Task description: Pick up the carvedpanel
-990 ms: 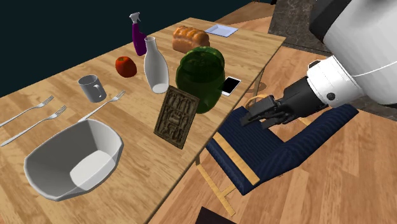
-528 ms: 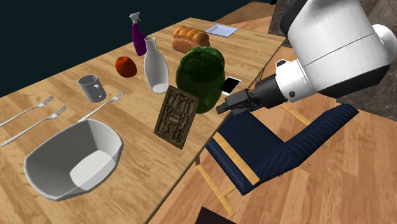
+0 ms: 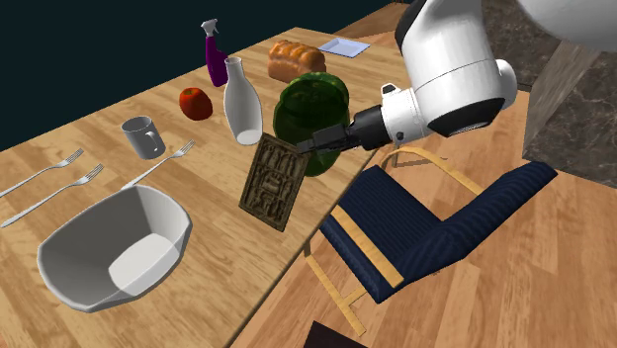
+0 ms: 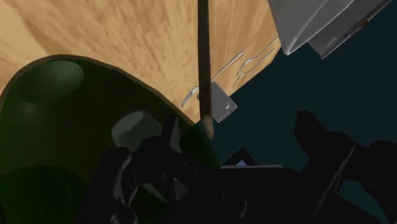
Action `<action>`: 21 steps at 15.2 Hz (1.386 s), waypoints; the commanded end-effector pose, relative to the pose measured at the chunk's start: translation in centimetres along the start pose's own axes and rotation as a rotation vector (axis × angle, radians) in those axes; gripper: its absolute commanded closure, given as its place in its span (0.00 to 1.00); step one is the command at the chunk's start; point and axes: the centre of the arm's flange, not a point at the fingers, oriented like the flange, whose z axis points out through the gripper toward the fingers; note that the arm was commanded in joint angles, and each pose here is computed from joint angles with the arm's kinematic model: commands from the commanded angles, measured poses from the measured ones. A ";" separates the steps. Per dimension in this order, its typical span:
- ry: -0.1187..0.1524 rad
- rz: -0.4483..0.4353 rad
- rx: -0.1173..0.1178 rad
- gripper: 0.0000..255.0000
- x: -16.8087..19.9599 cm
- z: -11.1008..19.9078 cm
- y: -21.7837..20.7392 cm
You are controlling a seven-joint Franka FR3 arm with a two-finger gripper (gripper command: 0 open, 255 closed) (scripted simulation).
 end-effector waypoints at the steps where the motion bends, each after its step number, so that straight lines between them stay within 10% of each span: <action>1: 0.008 -0.012 0.014 0.00 -0.1 0.7 0.7; 8: 0.008 -0.012 0.014 0.00 -1.9 2.1 2.5; 9: 0.008 -0.012 0.014 1.00 -2.0 2.2 2.2; 21: 0.008 -0.012 0.014 1.00 -0.9 1.3 1.6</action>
